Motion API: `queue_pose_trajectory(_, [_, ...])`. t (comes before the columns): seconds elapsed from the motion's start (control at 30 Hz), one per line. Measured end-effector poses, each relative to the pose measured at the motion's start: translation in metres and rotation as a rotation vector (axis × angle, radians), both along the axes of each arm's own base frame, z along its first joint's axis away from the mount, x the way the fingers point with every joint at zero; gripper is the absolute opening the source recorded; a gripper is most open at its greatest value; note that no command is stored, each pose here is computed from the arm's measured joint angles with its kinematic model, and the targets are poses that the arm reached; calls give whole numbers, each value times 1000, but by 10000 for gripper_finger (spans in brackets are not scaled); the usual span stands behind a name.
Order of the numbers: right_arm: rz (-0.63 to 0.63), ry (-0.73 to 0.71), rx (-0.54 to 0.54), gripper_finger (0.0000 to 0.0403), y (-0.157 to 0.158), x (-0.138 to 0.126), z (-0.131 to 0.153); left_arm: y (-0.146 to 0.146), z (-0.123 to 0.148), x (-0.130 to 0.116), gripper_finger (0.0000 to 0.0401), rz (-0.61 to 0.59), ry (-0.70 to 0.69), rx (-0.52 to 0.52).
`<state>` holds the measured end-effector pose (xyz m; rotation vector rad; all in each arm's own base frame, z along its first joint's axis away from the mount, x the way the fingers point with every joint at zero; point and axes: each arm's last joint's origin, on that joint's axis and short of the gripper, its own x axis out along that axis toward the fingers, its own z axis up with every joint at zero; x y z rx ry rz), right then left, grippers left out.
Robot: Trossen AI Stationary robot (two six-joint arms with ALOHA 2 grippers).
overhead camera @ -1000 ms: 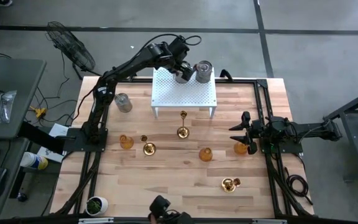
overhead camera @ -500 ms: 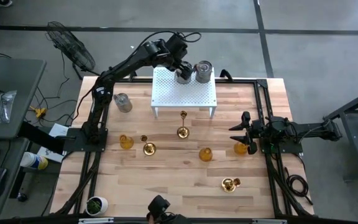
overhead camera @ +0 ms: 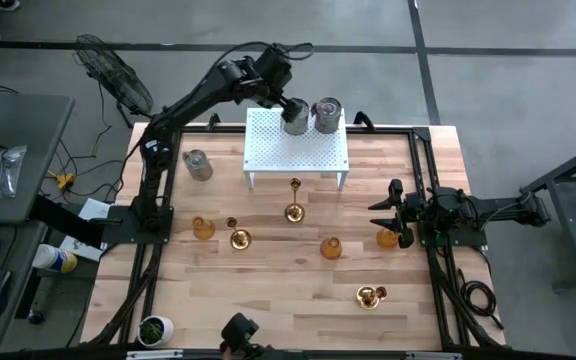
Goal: Pick & Place candle stick holders
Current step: Put the bottom silver scented candle aligned with the other silver scented candle on the shelf
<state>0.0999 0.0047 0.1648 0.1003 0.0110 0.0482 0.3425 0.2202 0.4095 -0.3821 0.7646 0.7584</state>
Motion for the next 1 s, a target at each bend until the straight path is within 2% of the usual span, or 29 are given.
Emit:
queue_pose_trajectory(0.1, [0, -1, 0, 165, 0, 0, 0, -2, 7, -10, 361, -2, 20, 3])
queue_pose_trajectory(0.2, [0, -1, 0, 165, 0, 0, 0, -4, 10, -18, 321, -14, 44, -1])
queue_pose_trajectory(0.43, [0, -1, 0, 165, 0, 0, 0, -8, -4, -23, 200, -41, 164, -69])
queue_pose_trajectory(0.77, [0, -2, 0, 165, 0, 0, 0, -5, -25, -19, 24, -50, 216, -122])
queue_pose_trajectory(0.83, [0, -2, 0, 165, 0, 0, 0, -4, -29, -17, 7, -45, 210, -124])
queue_pose_trajectory(1.0, [0, -2, 0, 165, 0, 0, 0, 1, -34, -14, 4, -11, 171, -137])
